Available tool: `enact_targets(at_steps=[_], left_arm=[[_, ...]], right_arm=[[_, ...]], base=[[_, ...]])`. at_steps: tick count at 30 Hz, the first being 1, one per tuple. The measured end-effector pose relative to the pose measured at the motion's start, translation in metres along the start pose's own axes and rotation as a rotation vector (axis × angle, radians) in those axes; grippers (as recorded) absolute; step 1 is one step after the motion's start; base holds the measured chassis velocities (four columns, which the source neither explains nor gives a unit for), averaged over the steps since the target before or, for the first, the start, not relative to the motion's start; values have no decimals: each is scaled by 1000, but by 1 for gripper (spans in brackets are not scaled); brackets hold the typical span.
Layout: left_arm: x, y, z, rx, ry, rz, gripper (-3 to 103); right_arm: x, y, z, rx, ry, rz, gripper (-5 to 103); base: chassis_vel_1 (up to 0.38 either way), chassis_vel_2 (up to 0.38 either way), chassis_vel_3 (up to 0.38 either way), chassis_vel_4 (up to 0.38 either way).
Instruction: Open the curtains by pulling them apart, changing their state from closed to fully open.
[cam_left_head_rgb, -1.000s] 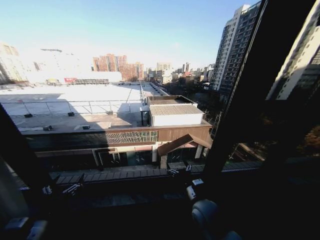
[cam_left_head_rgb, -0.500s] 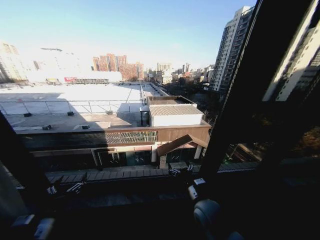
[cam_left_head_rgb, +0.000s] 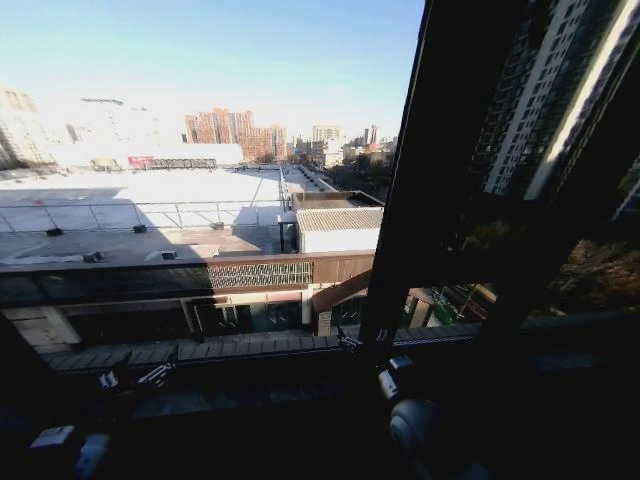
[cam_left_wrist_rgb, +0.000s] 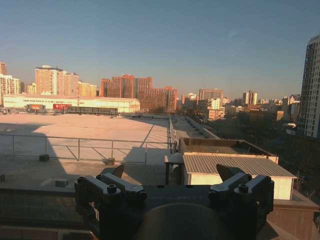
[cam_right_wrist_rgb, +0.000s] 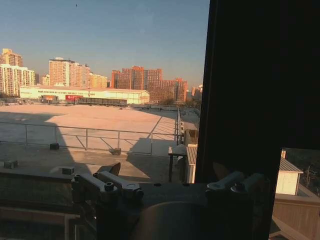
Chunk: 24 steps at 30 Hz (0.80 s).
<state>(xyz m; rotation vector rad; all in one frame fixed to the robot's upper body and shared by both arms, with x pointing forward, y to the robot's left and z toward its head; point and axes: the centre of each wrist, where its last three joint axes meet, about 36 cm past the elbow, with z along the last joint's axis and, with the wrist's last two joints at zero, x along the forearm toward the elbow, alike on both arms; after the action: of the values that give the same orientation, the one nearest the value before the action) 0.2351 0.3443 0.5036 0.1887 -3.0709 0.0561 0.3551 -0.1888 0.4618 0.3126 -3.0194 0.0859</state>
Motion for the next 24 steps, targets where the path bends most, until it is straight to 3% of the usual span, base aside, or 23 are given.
enact_targets(at_steps=[24], left_arm=[[7, 0, 5, -6, 8, -24, 100]], right_arm=[[4, 2, 5, 1, 14, 17, 100]], base=[[-339, -370, 328, 374]])
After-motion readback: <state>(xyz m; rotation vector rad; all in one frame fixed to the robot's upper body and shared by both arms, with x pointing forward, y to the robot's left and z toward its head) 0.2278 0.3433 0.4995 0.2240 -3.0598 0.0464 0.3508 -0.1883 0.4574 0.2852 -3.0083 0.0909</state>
